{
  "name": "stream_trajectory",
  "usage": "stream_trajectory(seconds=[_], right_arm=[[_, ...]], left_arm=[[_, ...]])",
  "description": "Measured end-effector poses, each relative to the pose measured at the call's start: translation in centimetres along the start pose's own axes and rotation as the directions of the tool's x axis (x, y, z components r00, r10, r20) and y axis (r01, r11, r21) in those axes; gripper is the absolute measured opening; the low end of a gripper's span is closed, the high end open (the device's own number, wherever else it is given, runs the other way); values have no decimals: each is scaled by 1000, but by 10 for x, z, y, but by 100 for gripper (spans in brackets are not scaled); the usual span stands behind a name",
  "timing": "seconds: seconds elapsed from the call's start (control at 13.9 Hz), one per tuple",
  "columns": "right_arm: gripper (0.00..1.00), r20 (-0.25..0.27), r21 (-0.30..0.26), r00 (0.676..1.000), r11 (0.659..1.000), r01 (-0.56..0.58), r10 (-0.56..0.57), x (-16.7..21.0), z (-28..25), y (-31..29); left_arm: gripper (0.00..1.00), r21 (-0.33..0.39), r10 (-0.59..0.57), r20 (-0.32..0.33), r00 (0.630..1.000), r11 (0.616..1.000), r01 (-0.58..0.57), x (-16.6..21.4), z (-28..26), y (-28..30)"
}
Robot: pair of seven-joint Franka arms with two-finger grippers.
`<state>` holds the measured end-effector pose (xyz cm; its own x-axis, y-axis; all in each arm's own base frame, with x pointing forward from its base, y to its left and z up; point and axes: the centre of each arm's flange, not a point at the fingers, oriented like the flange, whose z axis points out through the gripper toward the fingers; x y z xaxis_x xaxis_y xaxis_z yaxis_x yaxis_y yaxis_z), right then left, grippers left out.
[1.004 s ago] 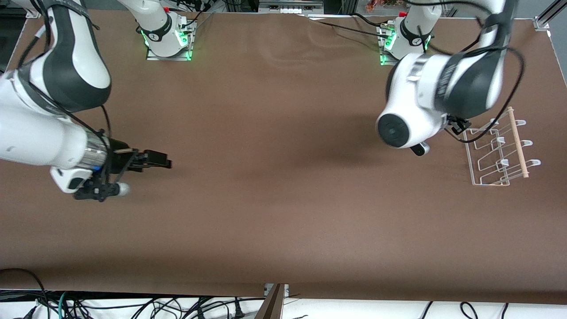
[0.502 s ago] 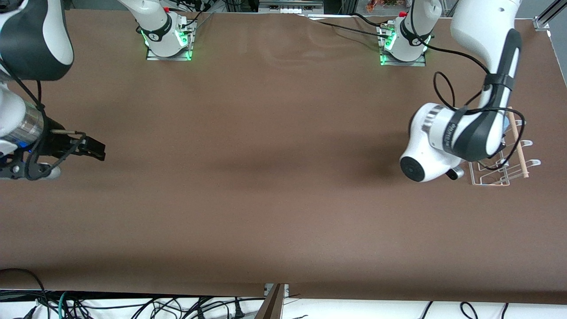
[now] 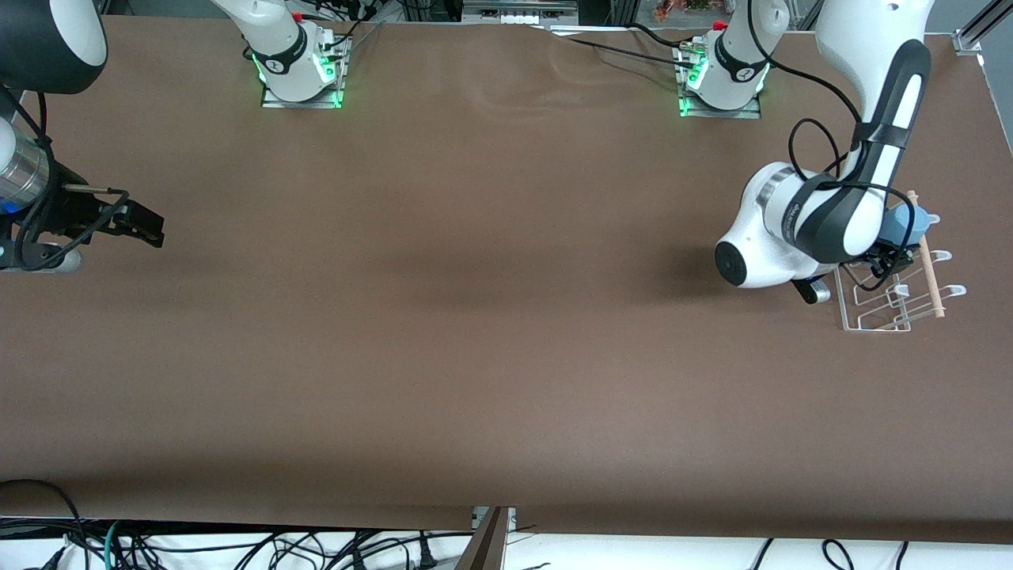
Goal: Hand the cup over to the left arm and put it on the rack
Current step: 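Lower the cup with the left gripper onto the rack's prongs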
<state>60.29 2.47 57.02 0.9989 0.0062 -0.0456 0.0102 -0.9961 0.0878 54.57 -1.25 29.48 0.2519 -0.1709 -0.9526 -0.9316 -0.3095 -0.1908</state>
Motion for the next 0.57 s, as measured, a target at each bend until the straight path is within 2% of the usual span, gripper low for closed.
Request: stream_trajectory(seconds=[0.29,0.57], right_arm=[[100,29,0,998,998,64,-64,-7,2,5],[100,36,1,997,997,74,-74,-8,-2,4]], left_arm=[[78,-18,21,-4,1000,1000,-21,-4,40,12],[78,-34,70,-51,996,997,-72,5,79,38]])
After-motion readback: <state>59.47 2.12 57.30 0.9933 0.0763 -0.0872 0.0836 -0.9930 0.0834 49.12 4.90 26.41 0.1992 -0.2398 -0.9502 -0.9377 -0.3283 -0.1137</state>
